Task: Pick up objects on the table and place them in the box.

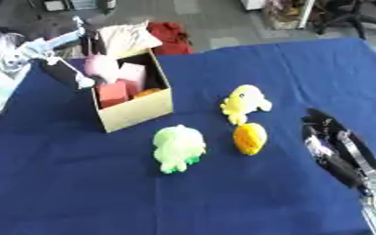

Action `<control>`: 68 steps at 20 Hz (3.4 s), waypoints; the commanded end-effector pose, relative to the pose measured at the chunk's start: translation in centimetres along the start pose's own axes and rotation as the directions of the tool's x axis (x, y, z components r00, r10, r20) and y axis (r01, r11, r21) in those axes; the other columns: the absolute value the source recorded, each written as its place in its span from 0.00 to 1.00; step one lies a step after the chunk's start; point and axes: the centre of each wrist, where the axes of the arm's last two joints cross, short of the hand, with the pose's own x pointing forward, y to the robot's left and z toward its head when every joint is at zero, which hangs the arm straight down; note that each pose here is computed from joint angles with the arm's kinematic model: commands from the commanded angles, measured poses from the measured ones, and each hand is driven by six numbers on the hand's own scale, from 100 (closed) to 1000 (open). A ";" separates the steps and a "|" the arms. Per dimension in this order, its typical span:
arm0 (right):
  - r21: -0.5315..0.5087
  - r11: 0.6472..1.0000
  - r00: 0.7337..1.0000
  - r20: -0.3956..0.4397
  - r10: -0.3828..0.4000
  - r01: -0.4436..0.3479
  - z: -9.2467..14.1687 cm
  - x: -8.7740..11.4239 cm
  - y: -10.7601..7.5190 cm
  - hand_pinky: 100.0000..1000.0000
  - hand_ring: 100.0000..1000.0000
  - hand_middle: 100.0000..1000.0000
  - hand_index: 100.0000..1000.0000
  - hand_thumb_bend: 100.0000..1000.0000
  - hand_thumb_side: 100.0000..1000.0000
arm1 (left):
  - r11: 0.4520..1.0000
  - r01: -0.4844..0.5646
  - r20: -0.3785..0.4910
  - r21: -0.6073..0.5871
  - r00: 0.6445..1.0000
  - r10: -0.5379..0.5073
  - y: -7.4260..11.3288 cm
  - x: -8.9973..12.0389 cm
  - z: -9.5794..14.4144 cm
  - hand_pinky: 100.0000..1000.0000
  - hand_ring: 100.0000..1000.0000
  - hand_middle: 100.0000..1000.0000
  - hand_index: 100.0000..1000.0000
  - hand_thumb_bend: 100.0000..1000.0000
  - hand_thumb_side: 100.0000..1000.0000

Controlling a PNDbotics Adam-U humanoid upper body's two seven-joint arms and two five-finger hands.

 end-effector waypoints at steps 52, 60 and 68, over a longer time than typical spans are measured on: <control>-0.008 1.000 1.000 0.018 0.010 -0.010 -0.4 0.4 -0.4 0.82 0.82 0.80 0.96 0.00 0.73 | 0.994 -0.073 0.467 0.076 0.884 0.029 0.1 9.2 2.3 0.65 0.34 0.35 0.43 0.39 0.00; -0.007 1.000 1.000 0.015 0.010 -0.010 -0.3 0.3 -0.3 0.82 0.82 0.80 0.96 0.00 0.73 | 0.964 -0.102 0.221 0.247 0.974 0.047 3.5 5.3 3.6 0.67 0.38 0.39 0.48 0.45 0.00; 0.001 1.000 1.000 0.018 0.005 -0.005 -0.3 0.3 -0.2 0.82 0.82 0.80 0.96 0.00 0.73 | 0.976 -0.090 -0.053 0.197 0.993 0.102 0.2 1.1 0.4 0.68 0.44 0.45 0.54 0.46 0.00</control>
